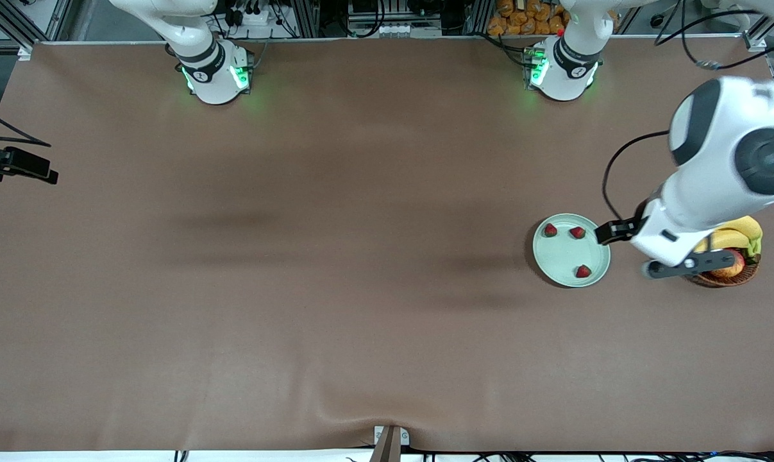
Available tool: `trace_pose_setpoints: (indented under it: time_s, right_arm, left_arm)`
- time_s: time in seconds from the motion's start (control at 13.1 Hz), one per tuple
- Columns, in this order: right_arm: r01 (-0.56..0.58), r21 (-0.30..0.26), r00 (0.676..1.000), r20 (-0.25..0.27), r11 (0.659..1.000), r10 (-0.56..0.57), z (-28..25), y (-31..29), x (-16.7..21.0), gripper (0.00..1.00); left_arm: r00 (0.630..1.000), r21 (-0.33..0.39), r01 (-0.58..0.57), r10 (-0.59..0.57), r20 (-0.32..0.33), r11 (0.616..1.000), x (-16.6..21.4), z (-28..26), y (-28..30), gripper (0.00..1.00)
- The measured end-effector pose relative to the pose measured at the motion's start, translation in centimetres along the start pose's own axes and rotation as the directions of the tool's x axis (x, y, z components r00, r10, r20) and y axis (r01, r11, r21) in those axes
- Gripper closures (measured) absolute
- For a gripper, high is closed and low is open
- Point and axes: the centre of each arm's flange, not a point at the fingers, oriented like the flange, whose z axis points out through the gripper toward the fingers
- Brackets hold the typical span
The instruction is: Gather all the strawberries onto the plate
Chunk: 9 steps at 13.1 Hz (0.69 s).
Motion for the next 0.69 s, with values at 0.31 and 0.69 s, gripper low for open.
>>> trace_pose_setpoints:
  time_s: [0.31,0.69]
  right_arm:
    - [0.0,0.0,1.0,-0.001,1.0,0.0,-0.1,0.0,0.0,0.0]
    - [0.0,0.0,1.0,-0.002,1.0,0.0,-0.1,0.0,0.0,0.0]
  left_arm:
    - [0.997,-0.043,0.036,-0.039,-0.069,0.998,-2.3,-8.1,-1.9,0.0]
    - [0.992,-0.127,0.096,-0.106,-0.074,0.987,-5.8,-13.4,-5.5,0.0]
